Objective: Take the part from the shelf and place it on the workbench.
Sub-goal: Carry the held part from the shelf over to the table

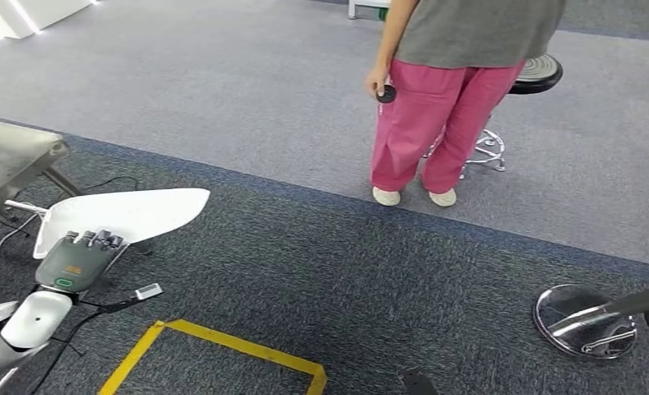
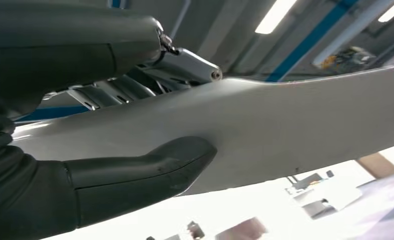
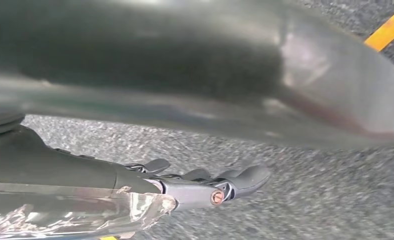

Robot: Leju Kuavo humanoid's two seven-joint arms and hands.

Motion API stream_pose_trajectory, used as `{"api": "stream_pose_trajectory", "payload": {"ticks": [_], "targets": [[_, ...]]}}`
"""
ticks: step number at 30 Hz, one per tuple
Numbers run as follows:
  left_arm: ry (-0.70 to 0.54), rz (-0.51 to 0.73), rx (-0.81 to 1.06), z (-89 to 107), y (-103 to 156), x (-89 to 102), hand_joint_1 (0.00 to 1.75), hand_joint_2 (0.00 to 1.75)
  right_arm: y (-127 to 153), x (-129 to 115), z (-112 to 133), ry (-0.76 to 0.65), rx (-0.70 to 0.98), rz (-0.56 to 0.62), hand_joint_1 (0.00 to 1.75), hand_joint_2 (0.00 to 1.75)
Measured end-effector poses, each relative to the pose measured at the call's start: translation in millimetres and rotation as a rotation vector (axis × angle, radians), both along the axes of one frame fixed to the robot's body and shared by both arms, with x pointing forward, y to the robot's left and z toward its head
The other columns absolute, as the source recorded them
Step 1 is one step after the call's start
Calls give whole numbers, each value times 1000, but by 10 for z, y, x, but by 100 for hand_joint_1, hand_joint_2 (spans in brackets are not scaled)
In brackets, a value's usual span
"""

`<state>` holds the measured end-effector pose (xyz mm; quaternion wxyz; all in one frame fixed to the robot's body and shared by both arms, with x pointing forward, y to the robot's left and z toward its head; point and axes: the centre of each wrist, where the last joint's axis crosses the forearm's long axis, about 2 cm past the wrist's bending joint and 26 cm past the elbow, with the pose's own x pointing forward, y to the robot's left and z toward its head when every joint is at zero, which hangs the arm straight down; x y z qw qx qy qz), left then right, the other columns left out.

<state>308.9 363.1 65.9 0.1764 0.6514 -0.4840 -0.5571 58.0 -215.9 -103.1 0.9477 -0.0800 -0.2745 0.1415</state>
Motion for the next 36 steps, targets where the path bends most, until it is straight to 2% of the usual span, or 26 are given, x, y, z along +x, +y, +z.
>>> {"api": "stream_pose_trajectory", "payload": {"ticks": [16, 36], "targets": [[15, 14, 2, -38, 104, -103, 175, 175, 36, 4, 6, 4, 4, 3, 0, 0], [24, 10, -13, -75, 49, -144, 175, 175, 43, -17, 4, 11, 6, 6, 0, 0]]}}
